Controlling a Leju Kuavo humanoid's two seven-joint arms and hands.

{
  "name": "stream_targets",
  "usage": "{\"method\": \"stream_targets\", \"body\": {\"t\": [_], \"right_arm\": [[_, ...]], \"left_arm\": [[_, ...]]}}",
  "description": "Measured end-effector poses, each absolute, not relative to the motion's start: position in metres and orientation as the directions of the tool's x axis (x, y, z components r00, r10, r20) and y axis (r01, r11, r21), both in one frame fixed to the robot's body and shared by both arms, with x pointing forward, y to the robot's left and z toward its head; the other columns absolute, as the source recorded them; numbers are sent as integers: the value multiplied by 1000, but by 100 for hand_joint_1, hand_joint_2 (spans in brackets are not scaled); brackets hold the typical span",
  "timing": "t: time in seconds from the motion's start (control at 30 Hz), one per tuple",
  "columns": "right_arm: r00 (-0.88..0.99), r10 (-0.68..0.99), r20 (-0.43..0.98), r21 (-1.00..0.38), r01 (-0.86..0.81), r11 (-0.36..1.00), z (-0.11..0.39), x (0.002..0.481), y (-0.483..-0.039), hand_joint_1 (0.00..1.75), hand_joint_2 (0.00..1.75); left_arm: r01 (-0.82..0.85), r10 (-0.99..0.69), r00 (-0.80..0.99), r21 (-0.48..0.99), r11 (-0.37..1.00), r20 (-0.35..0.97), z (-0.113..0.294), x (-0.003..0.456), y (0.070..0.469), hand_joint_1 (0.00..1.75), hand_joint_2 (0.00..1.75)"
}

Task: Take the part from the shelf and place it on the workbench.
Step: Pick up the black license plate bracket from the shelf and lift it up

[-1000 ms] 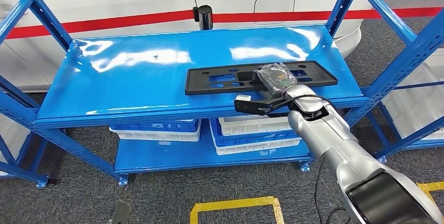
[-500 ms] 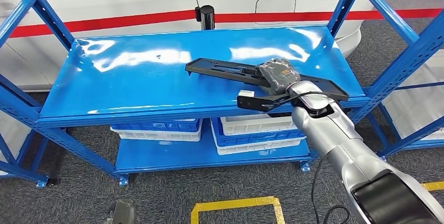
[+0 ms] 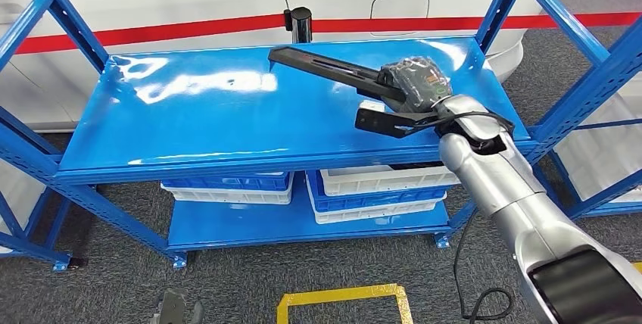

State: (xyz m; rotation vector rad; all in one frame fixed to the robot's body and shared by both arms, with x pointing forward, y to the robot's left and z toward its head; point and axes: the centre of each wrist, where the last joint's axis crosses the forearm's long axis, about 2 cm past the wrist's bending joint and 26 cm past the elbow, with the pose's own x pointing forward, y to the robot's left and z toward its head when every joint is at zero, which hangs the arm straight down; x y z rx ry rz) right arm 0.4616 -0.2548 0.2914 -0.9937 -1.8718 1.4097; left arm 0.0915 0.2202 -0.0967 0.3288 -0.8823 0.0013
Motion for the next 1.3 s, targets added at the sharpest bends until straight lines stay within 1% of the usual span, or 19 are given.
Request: {"method": "stream_targets", "body": {"t": [0.13, 0.3, 0.53, 0.7, 1.3], "right_arm": [[-561, 826, 44, -946, 243, 215, 314, 457, -259, 175, 175], [-553, 831, 53, -932, 272, 241, 320, 453, -267, 175, 175], [-524, 846, 94, -924, 271, 271, 292, 445, -297, 175, 175], [-496, 859, 127, -934, 232, 272, 265, 436, -312, 175, 175], [-499, 855, 141, -930, 230, 288, 259, 430, -317, 175, 175]], "left_arm": [[-164, -80, 697, 268, 949, 713, -97, 91, 223, 0, 175], [-153, -68, 725, 257, 954, 685, -98, 91, 225, 0, 175], [-91, -116, 744, 272, 958, 658, -97, 94, 225, 0, 175], [-60, -148, 749, 288, 956, 646, -97, 95, 224, 0, 175], [-43, -185, 749, 326, 944, 636, -96, 98, 229, 0, 175]]}}
